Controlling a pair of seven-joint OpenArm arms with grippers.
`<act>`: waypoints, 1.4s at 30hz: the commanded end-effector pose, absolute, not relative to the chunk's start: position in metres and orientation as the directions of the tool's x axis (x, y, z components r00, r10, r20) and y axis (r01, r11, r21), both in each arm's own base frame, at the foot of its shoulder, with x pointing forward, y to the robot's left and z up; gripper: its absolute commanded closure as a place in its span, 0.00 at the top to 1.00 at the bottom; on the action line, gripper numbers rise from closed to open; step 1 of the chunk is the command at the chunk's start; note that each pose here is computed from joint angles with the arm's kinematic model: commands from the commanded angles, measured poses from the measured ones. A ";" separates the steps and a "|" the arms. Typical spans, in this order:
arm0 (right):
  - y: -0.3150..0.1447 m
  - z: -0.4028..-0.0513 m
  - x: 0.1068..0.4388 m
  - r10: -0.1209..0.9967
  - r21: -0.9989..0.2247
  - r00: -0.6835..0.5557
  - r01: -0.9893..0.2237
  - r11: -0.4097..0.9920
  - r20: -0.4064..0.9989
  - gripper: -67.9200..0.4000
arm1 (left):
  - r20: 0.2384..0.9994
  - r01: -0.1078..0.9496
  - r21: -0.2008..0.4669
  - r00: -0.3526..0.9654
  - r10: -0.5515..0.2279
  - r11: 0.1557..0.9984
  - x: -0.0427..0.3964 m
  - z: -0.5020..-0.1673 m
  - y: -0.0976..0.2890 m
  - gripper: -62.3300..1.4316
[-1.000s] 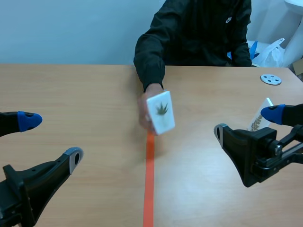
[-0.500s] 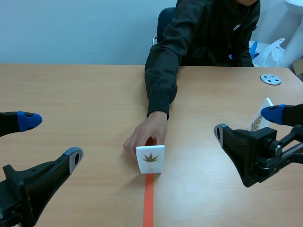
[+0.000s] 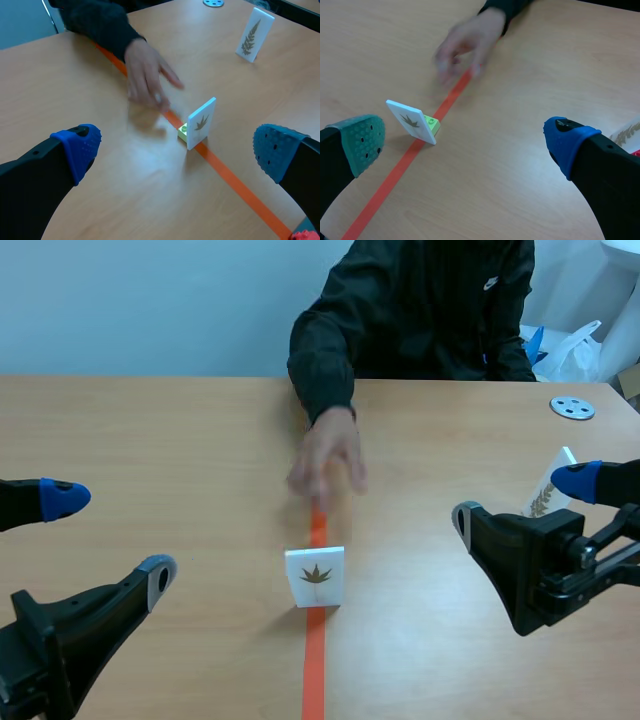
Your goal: Sort the leaf by its shape. The table is split by an orange tape line. A compound leaf with several leaflets goes to the left side, a simple leaf with one blade goes to the right side. Return to the home posture when a red brick is placed on the table.
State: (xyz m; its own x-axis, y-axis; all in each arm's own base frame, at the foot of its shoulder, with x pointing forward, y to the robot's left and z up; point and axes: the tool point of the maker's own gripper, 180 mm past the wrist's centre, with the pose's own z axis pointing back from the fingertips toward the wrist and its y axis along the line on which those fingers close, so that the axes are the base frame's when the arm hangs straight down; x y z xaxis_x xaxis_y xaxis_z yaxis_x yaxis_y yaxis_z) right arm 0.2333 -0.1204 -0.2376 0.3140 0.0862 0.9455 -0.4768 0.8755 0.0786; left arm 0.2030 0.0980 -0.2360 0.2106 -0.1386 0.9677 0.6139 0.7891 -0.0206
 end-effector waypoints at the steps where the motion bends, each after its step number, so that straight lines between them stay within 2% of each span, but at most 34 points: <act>1: -0.119 -0.229 0.238 0.081 0.069 0.282 -0.484 0.872 0.956 1.00 | 0.972 0.622 -0.020 0.195 -0.131 0.782 0.206 -0.230 0.094 1.00; 7: -0.119 -0.229 0.238 0.081 0.069 0.282 -0.484 0.872 0.956 1.00 | 0.965 0.650 -0.007 0.202 -0.164 0.760 0.209 -0.233 0.091 1.00; 12: -0.120 -0.229 0.238 0.081 0.069 0.282 -0.484 0.872 0.956 1.00 | 0.954 0.670 0.011 0.216 -0.210 0.742 0.212 -0.250 0.090 1.00; 22: -0.120 -0.229 0.238 0.081 0.068 0.281 -0.484 0.872 0.956 1.00 | 0.943 0.695 -0.051 0.269 -0.194 0.717 0.232 -0.294 0.080 1.00; 35: -0.122 -0.229 0.240 0.103 0.042 0.272 -0.480 0.876 0.957 1.00 | 0.950 0.795 -0.014 0.200 -0.241 0.606 0.246 -0.338 0.047 1.00; 42: -0.122 -0.228 0.240 0.102 0.042 0.270 -0.480 0.876 0.957 1.00 | 0.953 0.808 -0.011 0.186 -0.238 0.589 0.264 -0.357 0.029 1.00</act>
